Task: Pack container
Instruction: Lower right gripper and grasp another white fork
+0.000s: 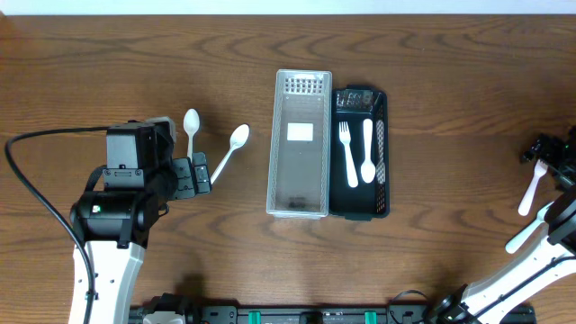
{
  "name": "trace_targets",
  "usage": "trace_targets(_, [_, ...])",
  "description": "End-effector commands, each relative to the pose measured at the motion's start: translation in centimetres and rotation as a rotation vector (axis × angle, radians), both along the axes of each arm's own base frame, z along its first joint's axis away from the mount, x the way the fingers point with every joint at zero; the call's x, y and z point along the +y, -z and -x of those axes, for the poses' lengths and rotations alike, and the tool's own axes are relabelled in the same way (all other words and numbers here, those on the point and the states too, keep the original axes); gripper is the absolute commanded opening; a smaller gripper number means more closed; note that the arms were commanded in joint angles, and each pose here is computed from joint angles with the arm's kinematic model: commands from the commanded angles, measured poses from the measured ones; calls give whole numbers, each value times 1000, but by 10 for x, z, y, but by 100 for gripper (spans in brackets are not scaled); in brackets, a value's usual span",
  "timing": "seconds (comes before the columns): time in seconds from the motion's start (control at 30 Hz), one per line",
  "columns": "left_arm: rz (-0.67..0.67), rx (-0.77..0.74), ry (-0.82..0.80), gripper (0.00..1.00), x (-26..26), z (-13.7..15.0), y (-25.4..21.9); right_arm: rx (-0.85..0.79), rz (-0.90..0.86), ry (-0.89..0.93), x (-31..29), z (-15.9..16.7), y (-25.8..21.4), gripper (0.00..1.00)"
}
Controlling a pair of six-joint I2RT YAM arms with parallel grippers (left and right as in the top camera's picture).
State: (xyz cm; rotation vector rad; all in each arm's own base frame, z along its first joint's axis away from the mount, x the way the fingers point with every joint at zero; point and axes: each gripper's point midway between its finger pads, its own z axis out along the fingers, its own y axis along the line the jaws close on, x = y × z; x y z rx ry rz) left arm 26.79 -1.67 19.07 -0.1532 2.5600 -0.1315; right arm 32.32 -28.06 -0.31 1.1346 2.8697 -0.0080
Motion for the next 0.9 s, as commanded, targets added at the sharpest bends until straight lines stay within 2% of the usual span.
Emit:
trace_targets(0.0, [-19,-12,9,98,1,-2,-4,9,-44,-33,10,-4,18,98])
trace_targets(0.13, [-18,-12,9,98,1,-2,-4,24,-58,-35,13,-3,26,91])
trace_targets(0.2, [-18,-12,9,98,1,-2,-4,26,-59,-35,13,-2,28,81])
trace_targets(0.37, [-18,-12,9,98,1,-2,-4,11,-64,-21,13,-5,28,51])
trace_targets(0.57, [-18,-12,9,98,1,-2,-4,3,-61,-4,12,-7,28,47])
trace_targets(0.73, [-18,-12,9,98,1,-2,-4,-2,-57,-6,12,-9,28,39])
trace_targets(0.87, [-18,-12,9,98,1,-2,-4,-9,-54,-8,12,-12,28,23])
